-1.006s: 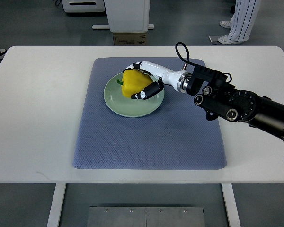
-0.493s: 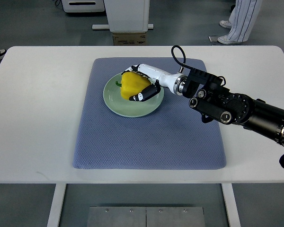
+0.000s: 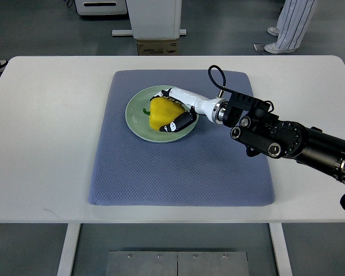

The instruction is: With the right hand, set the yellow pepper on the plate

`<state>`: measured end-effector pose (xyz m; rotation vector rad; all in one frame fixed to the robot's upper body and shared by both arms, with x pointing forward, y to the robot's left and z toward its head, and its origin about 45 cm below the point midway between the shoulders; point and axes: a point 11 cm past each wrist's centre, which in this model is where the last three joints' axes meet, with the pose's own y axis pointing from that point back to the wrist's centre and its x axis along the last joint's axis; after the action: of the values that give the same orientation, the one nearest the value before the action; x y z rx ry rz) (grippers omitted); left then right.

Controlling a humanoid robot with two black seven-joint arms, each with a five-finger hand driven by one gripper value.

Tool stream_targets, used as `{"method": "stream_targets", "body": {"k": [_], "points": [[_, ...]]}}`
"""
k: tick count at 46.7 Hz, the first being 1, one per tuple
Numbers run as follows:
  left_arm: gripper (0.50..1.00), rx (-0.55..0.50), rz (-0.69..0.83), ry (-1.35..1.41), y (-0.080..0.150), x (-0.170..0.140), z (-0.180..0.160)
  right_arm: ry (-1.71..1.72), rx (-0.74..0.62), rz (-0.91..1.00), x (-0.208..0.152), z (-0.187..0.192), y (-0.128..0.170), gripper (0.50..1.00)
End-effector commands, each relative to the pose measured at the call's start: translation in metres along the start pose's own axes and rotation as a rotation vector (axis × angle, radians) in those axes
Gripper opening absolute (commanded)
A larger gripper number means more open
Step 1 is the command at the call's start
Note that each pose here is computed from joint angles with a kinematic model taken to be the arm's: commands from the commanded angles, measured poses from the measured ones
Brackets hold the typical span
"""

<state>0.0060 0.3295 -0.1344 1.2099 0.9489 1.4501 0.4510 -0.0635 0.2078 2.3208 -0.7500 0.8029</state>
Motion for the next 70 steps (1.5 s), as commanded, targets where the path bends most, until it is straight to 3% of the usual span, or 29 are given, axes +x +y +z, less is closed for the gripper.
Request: {"method": "stream_targets", "body": {"k": [1, 4, 8, 29, 48, 70], "points": [[1.0, 0.0, 0.0, 0.0, 0.0, 0.0, 0.0, -0.005, -0.002, 0.002, 0.0, 0.001, 0.0, 0.627], [1.0, 0.0, 0.0, 0.0, 0.0, 0.0, 0.0, -0.014, -0.002, 0.015, 0.002, 0.002, 0.0, 0.748], [1.0, 0.0, 0.0, 0.0, 0.0, 0.0, 0.0, -0.017, -0.004, 0.032, 0.003, 0.002, 0.001, 0.993], [1.0, 0.0, 0.0, 0.0, 0.0, 0.0, 0.0, -0.036, -0.002, 0.039, 0.003, 0.002, 0.001, 1.0], [1.0, 0.0, 0.0, 0.0, 0.0, 0.0, 0.0, -0.238, 0.045, 0.14, 0.029, -0.012, 0.0, 1.0], [1.0, 0.0, 0.0, 0.0, 0.0, 0.0, 0.0, -0.576, -0.027, 0.467, 0.101, 0.07, 0.066, 0.998]]}}
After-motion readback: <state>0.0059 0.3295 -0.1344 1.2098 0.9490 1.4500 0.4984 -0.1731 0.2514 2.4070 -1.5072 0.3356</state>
